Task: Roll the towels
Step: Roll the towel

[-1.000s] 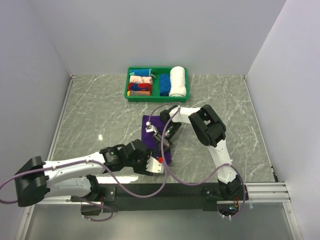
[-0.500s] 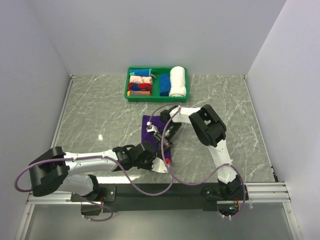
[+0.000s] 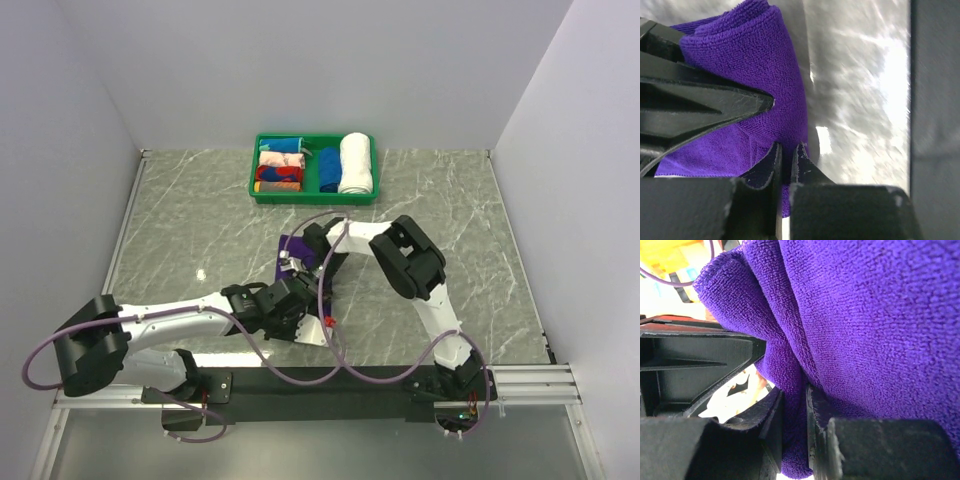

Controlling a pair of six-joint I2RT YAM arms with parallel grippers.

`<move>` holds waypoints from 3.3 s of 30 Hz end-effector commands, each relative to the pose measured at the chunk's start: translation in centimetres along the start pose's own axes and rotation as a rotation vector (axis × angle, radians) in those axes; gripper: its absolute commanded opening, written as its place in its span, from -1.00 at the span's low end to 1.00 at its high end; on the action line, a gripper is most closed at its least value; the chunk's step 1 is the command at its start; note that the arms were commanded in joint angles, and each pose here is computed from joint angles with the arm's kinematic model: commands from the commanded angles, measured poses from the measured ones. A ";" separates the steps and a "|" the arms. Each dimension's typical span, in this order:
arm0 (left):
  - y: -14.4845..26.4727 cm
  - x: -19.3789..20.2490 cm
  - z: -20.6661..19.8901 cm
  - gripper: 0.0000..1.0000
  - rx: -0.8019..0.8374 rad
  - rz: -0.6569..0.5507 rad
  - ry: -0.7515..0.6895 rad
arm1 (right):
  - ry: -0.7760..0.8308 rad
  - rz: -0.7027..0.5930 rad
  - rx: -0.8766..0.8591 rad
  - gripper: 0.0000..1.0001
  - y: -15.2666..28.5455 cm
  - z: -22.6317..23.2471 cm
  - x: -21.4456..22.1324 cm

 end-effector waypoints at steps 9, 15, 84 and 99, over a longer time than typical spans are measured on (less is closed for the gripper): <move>2.2 4.9 -5.9 -0.99 0.279 0.186 0.137 | 0.252 -0.117 0.219 -0.57 -1.1 -4.0 -7.8; 1.2 5.1 -6.1 -0.99 0.346 0.193 0.148 | 0.286 -0.237 0.289 -0.01 3.9 -1.6 -6.5; -4.1 10.2 10.0 -0.67 0.724 0.117 0.931 | 0.847 0.082 0.720 -1.00 -5.4 2.1 0.8; 10.8 12.9 18.2 -0.10 0.313 -0.443 1.147 | 0.513 0.018 0.313 -1.00 -4.5 -0.1 1.4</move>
Point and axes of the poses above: each gripper's point midway between its finger pads, its own y axis back along the fingers, its own z axis along the line the jaws close on, x = y × z, the point moved 3 cm from there along y, back along the fingers, and after that the axes turned 8 degrees about y, right-handed, at the moved point
